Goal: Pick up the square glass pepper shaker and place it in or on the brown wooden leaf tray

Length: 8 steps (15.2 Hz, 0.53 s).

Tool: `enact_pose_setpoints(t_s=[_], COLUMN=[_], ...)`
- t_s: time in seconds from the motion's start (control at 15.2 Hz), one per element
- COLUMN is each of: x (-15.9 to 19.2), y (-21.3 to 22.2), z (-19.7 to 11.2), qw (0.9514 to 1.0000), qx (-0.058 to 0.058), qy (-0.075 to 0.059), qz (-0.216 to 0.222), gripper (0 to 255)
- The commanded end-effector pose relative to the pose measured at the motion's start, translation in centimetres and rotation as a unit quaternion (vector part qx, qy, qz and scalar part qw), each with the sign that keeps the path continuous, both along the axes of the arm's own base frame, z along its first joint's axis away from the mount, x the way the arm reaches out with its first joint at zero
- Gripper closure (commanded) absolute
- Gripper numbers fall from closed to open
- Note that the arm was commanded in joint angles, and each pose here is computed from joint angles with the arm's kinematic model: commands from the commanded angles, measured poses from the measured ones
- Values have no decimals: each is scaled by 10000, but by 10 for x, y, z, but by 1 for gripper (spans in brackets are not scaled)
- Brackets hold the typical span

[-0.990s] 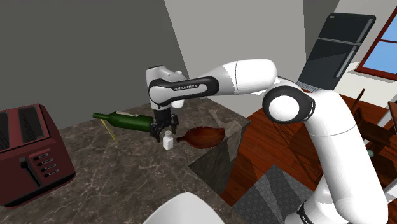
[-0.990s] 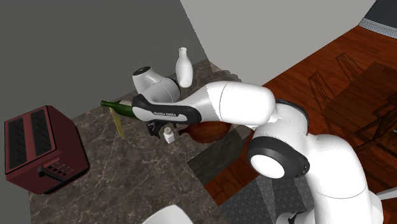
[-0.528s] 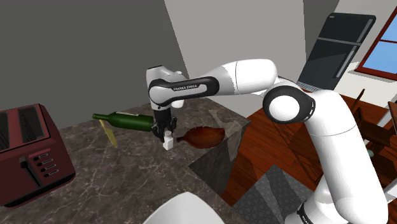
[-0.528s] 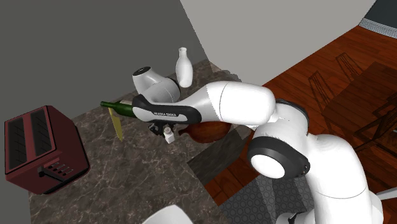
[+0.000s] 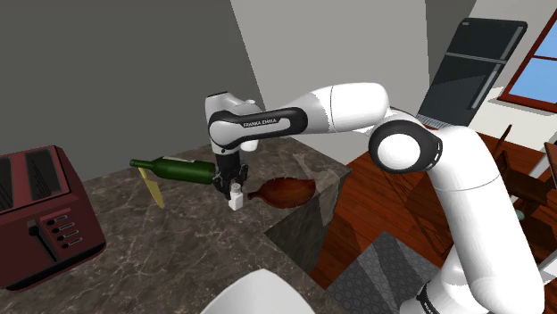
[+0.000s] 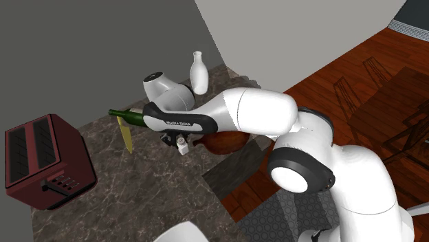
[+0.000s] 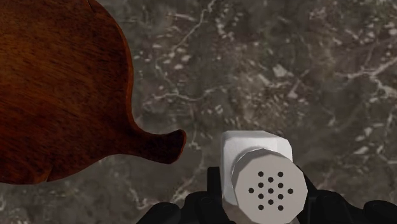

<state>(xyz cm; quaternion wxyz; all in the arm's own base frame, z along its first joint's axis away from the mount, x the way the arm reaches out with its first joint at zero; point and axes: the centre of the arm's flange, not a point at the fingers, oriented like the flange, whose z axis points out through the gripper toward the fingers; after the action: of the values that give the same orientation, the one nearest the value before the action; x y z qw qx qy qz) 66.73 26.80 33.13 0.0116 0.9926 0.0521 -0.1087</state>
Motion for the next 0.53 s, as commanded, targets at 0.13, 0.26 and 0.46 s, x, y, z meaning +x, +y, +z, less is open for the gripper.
enact_pose_setpoints(t_s=[0.13, 0.26, 0.46], x=[0, 0, 0], y=[0, 0, 0], z=[16, 26, 42], qw=[10000, 10000, 10000], qx=[-1, -1, -1], qy=[2, 2, 2], qz=[0, 0, 0], gripper=[255, 255, 255])
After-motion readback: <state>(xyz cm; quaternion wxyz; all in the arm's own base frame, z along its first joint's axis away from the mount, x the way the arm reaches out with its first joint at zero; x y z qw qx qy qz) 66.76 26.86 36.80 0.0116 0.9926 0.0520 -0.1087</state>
